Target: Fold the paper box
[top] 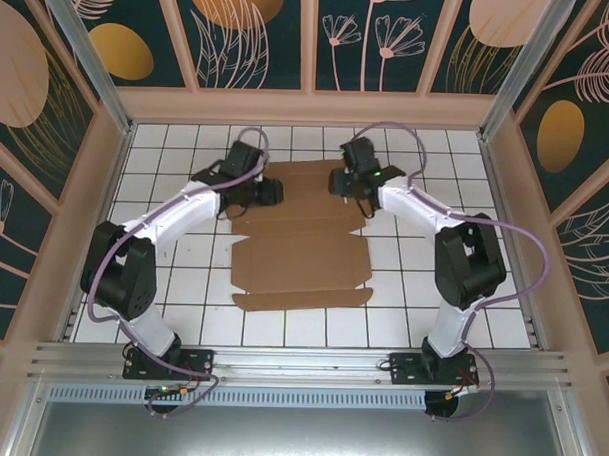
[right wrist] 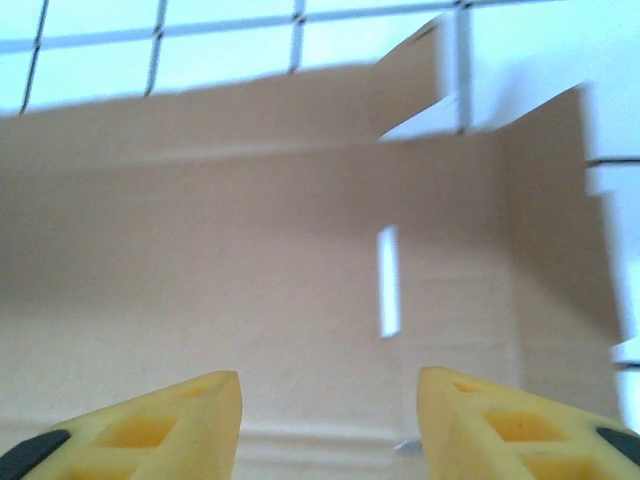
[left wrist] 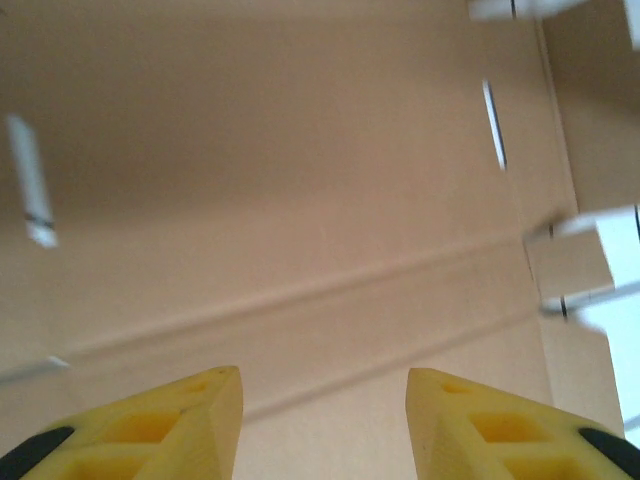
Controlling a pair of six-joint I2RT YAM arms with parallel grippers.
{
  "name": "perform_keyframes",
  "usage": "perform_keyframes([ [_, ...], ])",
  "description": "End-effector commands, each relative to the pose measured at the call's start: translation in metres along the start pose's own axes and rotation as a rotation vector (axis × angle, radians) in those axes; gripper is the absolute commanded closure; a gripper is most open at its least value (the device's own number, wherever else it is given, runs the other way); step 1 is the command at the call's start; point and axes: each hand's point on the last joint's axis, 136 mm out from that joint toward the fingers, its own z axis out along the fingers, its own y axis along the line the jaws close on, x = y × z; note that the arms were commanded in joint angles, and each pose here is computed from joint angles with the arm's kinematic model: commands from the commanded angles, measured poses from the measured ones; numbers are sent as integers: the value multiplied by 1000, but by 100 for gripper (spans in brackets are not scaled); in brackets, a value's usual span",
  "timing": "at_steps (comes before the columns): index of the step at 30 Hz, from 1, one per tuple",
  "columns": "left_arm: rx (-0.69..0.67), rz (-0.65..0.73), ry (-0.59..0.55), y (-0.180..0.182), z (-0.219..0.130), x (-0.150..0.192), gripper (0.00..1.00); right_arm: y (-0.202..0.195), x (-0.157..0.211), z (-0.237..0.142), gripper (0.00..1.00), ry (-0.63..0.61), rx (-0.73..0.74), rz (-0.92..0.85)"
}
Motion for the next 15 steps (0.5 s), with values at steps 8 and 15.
perform_keyframes([
  [8,-20,-94,184,29,63,63,61,-17,-61,57,46,16,-101,-6],
  [15,-101,-73,249,53,87,84,63,-19,-77,110,47,46,-75,-14],
])
